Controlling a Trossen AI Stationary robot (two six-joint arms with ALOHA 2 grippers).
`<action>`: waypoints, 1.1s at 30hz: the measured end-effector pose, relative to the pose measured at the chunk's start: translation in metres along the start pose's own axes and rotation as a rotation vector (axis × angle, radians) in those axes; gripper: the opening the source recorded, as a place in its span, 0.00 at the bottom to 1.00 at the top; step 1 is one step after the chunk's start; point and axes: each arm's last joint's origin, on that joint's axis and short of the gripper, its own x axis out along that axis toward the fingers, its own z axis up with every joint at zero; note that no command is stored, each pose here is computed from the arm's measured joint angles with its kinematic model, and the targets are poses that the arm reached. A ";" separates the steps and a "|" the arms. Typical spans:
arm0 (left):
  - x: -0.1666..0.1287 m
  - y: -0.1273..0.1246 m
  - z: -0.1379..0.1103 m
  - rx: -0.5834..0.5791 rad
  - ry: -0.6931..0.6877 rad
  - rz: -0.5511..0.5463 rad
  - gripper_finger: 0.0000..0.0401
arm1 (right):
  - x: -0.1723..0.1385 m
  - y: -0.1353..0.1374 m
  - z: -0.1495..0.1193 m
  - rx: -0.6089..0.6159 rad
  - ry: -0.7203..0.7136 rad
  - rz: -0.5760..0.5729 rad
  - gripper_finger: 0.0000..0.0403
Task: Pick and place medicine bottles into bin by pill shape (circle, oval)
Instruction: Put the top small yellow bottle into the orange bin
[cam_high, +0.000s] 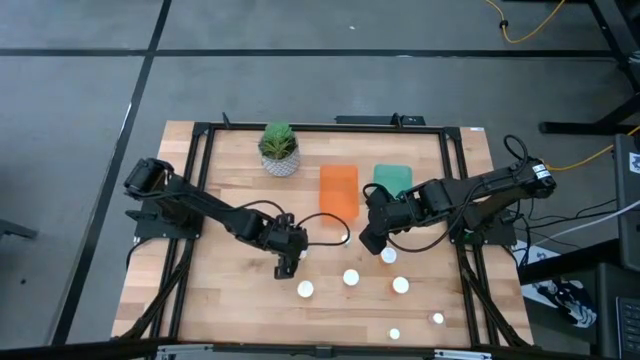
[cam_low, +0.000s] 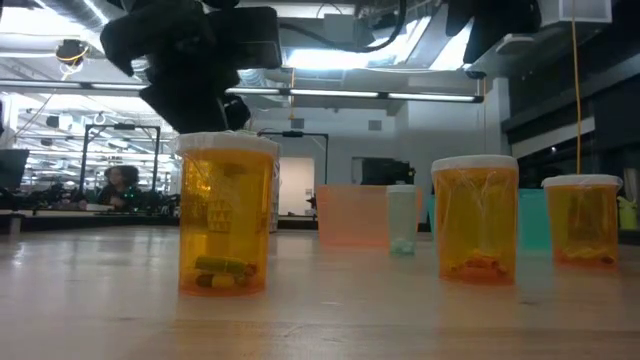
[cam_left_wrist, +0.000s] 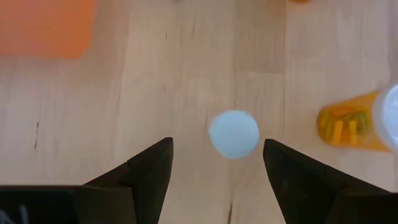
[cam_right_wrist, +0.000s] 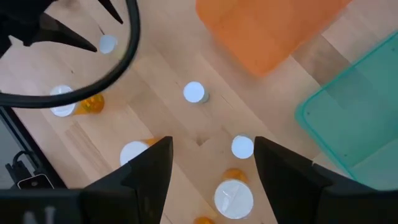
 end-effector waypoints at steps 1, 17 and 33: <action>0.000 0.000 0.000 0.007 0.003 0.000 0.61 | 0.000 0.000 0.000 0.000 0.000 0.000 0.56; 0.013 -0.004 0.003 0.022 -0.027 -0.036 0.61 | 0.000 0.000 0.000 0.000 -0.001 0.001 0.56; 0.013 -0.003 0.003 0.043 -0.029 -0.032 0.37 | 0.000 0.001 0.000 0.003 -0.005 0.007 0.56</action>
